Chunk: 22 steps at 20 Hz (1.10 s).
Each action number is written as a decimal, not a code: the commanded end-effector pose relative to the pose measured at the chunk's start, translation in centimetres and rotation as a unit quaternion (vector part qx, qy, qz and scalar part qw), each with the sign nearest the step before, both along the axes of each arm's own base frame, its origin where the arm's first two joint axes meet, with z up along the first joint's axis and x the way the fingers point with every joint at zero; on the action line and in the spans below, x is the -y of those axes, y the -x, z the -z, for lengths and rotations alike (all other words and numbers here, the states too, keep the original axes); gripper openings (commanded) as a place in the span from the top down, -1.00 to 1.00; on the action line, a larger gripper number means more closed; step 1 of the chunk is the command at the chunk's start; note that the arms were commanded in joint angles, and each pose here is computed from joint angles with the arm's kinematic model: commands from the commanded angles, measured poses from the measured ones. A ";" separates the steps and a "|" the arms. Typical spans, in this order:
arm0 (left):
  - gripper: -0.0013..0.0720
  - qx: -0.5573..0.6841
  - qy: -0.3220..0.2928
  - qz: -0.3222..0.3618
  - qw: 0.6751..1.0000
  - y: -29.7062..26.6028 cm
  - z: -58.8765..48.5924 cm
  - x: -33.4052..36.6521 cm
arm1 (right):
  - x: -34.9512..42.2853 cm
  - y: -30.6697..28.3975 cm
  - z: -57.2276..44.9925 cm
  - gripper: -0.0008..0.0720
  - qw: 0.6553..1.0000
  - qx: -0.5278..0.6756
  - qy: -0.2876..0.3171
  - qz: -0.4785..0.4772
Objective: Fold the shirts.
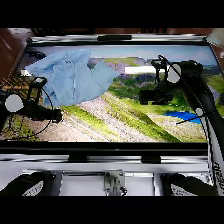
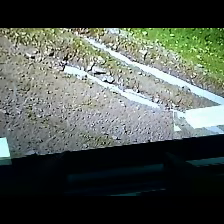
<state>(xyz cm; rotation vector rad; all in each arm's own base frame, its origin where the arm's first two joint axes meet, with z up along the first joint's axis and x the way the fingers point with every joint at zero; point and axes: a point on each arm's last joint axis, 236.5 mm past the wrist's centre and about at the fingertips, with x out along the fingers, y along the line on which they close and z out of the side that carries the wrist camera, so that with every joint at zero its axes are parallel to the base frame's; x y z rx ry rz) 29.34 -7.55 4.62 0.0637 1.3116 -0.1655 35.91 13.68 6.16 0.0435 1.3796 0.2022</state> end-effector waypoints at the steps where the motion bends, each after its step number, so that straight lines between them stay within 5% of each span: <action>1: -1.00 0.000 0.000 0.000 1.000 0.0 0.0 0.0 | 0.0 0.0 0.0 -0.64 1.000 -0.001 0.000 0.000; 15: -1.00 0.006 0.003 -0.005 1.000 -0.3 0.0 0.1 | -1.2 -3.0 -0.9 -0.64 0.997 0.064 -0.029 0.012; 22: -1.00 0.139 0.068 -0.021 0.988 -6.4 -2.6 2.6 | -1.9 -5.7 -2.2 -0.64 0.991 0.124 -0.050 0.019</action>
